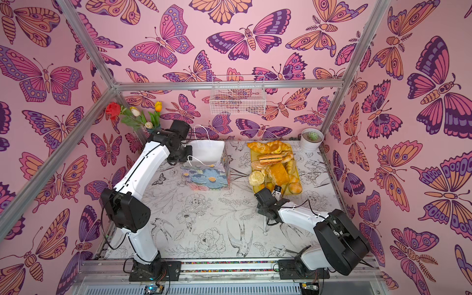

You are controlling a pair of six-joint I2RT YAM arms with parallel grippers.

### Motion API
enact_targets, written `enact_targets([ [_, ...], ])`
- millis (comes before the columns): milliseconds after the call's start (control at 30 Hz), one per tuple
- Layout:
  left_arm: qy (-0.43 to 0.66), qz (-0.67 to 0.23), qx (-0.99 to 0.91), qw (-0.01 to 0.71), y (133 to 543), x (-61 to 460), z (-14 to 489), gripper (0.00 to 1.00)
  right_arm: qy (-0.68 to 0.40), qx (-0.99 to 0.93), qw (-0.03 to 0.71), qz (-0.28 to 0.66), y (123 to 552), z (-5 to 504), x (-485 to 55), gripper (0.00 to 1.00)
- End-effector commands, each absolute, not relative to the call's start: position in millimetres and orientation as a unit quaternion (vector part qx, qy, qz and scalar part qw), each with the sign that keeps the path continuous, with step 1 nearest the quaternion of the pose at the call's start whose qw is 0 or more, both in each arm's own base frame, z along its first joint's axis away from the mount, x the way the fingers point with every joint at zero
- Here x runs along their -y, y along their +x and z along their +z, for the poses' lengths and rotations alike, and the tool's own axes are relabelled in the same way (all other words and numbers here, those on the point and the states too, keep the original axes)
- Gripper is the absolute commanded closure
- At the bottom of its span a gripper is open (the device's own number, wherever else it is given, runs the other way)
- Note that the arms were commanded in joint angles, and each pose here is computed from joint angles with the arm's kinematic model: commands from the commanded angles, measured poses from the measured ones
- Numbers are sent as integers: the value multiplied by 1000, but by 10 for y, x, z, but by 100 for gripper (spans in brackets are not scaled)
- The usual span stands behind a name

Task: Pack bread into a paper bag
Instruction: Pick up the fake bread from the plate.

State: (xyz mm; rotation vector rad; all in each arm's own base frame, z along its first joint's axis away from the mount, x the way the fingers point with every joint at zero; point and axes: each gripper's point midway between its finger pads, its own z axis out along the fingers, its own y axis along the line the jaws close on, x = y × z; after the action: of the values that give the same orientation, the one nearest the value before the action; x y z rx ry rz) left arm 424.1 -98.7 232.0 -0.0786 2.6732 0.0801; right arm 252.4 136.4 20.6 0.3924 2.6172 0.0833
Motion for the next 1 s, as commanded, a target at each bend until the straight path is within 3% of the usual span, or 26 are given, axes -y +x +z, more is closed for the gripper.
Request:
enact_targets([
  [0,-31,38,-973,226,4176,959,2304,97,142,-956,257,28,2553,226,-1361,29],
  [167,-28,43,-973,227,4161,937,2313,96,144,-954,261,31,2541,260,-1346,32],
  [400,-27,45,-972,227,4156,930,2317,95,142,-949,280,20,2518,403,-1286,48],
  [967,-28,43,-973,224,4148,935,2293,95,134,-935,328,11,2463,910,-1175,61],
])
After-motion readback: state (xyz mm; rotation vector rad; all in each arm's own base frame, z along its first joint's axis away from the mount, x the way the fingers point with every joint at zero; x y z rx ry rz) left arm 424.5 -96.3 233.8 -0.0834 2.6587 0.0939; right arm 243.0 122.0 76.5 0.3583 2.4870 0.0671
